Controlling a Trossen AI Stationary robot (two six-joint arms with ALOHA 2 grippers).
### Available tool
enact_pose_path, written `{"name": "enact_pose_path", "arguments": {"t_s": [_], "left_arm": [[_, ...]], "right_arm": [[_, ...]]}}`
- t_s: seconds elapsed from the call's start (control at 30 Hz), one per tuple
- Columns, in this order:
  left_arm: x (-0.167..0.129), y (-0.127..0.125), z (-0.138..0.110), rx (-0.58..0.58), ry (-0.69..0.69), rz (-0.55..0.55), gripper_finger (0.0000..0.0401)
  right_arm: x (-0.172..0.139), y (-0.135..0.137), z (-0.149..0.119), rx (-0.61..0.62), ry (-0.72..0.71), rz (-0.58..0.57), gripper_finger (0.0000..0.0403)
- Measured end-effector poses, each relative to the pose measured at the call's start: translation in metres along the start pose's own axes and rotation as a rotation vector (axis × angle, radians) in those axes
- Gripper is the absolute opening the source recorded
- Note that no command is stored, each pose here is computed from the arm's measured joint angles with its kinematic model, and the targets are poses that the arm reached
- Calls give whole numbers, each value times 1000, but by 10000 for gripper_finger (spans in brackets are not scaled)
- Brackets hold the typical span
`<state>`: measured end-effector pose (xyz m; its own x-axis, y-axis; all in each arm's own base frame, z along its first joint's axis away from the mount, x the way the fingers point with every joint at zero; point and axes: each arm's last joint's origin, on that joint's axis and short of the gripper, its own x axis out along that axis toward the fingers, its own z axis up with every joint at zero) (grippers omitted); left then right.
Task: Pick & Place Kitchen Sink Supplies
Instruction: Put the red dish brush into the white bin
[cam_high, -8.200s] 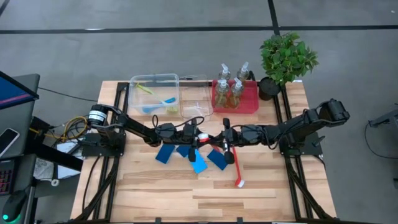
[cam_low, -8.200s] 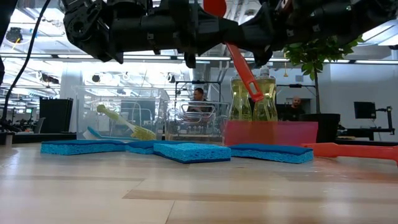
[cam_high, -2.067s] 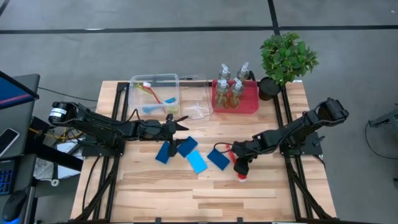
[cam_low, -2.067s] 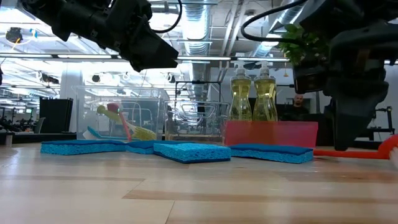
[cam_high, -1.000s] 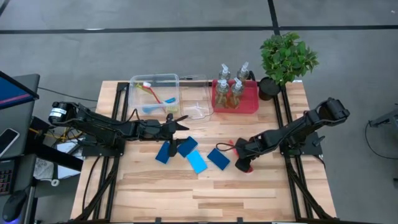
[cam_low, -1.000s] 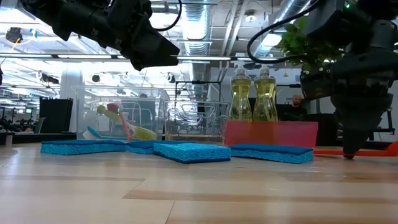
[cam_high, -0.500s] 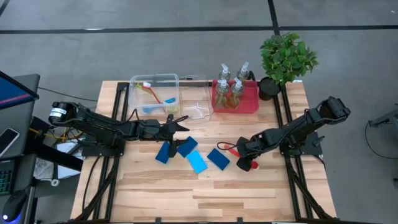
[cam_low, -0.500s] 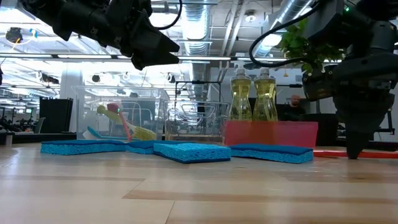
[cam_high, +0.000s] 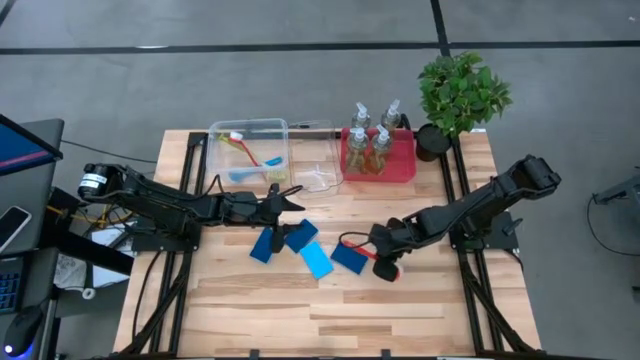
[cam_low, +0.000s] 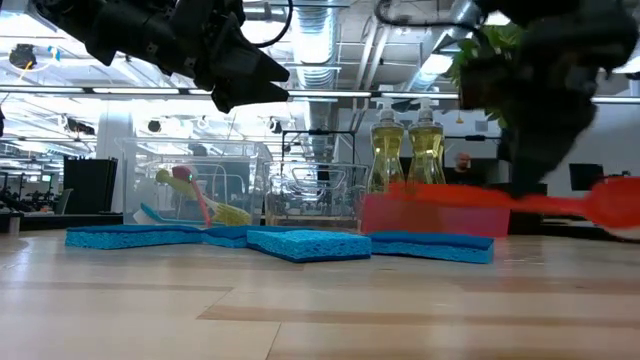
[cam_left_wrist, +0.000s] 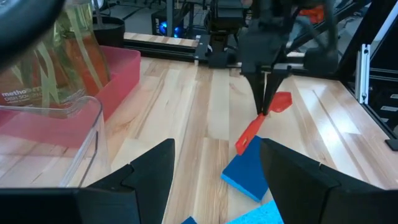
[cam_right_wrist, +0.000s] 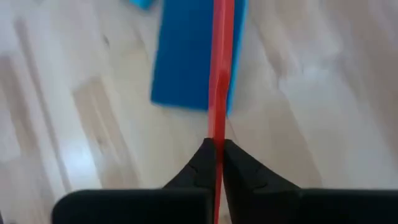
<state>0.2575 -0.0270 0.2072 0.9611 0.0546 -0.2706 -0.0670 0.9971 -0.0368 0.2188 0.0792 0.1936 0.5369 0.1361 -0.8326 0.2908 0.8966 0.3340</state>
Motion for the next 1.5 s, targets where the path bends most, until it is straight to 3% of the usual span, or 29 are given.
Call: {"name": "enact_pose_path", "arguments": {"t_s": [0.37,0.73,1.3,1.5], "left_arm": [[0,0,1,-16,-6,-16,237],[0,-1,1,-27,-4,-46,237],[0,-1,1,-28,-10,-47,237],[0,-1,1,-28,-10,-47,237]], "right_arm": [[-18,21,19,-102,-144,-29,1],[-19,19,22,-86,-143,-38,10],[3,-18,1,-26,-55,-181,149],[7,-18,-1,-8,-83,-143,191]]}}
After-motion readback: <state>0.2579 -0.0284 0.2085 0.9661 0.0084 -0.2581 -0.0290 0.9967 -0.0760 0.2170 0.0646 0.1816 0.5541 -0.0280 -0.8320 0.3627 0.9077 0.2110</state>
